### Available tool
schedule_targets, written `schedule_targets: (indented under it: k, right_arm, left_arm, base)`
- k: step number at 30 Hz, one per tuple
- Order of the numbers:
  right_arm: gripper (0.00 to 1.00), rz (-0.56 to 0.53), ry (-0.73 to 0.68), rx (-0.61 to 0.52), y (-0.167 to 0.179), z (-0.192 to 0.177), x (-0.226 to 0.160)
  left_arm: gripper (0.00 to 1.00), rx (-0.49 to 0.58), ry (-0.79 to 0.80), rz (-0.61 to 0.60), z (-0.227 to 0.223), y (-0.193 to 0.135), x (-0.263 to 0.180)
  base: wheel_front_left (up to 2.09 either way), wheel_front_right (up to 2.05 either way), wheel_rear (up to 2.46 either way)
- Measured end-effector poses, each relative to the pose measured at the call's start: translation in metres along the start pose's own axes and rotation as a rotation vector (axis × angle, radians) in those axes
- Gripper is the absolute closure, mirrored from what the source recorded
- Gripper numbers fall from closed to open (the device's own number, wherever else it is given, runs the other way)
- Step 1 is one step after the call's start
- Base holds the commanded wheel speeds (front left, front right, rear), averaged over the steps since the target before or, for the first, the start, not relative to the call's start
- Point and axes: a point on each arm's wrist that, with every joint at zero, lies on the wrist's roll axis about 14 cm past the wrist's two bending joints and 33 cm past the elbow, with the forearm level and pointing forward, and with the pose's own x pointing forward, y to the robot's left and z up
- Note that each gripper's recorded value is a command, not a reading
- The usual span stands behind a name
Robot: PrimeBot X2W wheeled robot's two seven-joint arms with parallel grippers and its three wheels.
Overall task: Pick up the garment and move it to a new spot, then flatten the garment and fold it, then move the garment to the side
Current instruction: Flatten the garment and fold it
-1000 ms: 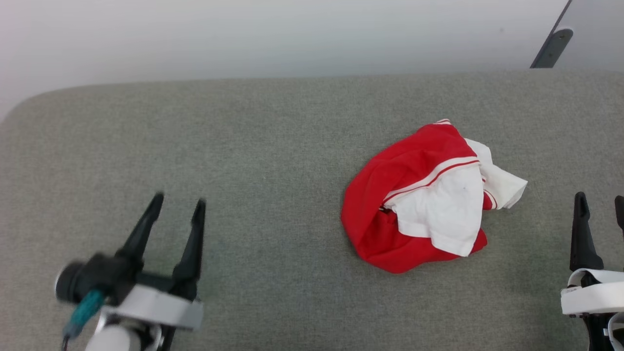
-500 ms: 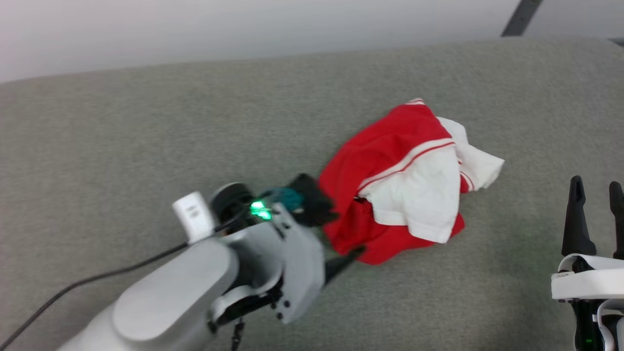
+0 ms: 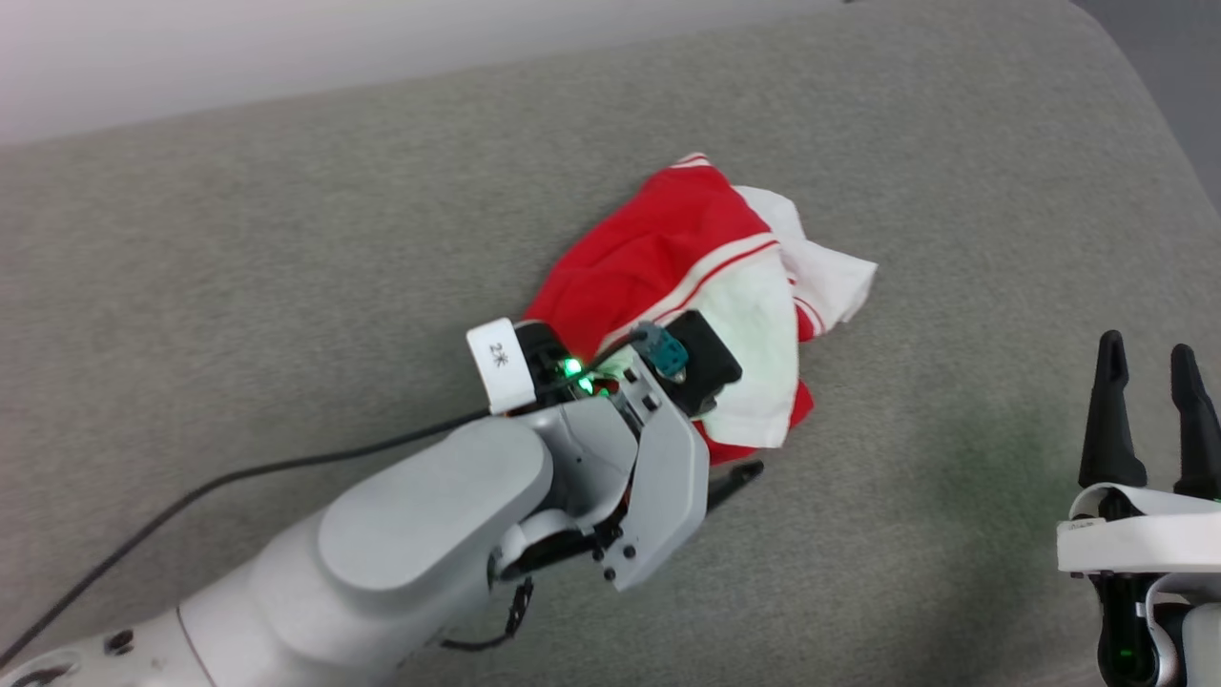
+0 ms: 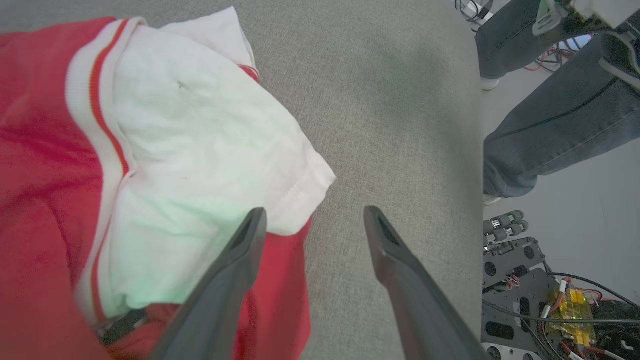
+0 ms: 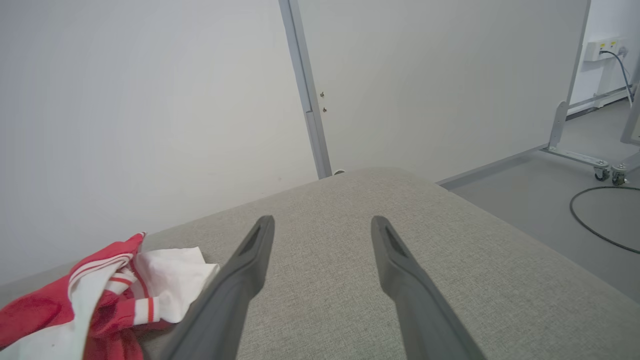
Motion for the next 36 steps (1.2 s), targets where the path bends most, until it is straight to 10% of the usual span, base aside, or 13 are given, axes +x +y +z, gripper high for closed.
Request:
schedule_targets:
  k: [11,15,16,30,31,33,36]
  right_arm:
    - [0.0,-0.036,0.005,0.013,-0.009,-0.001,-0.001]
    - [0.0,-0.039,0.001,0.017,-0.009,0.0,-0.001]
    - [0.0,-0.039,0.0,0.018,-0.009,0.001,-0.001]
    - [0.0,-0.009,-0.012,0.038,0.001,0.003,0.0]
    - [0.0,-0.008,-0.013,0.04,0.002,0.004,0.0]
    - [0.0,-0.003,-0.015,0.041,0.003,0.004,0.001]
    - [0.0,0.003,-0.014,0.044,0.005,0.004,0.001]
  left_arm:
    - [0.0,-0.014,-0.009,0.027,-0.011,0.024,0.027]
    - [0.94,-0.03,-0.017,0.024,-0.011,0.024,0.03]
    - [1.0,-0.042,-0.031,0.025,-0.008,0.025,0.03]
    - [1.0,-0.043,-0.08,0.041,0.004,0.023,0.021]
    - [0.93,-0.039,-0.078,0.042,0.004,0.023,0.021]
    - [0.0,-0.028,-0.052,0.041,0.0,0.021,0.019]
    - [0.0,-0.016,-0.029,0.039,0.0,0.02,0.017]
  base:
    - [0.0,0.0,0.0]
    - [0.0,0.0,0.0]
    - [0.0,0.0,0.0]
    - [0.0,0.0,0.0]
    - [0.0,0.0,0.0]
    - [0.0,0.0,0.0]
    - [0.0,0.0,0.0]
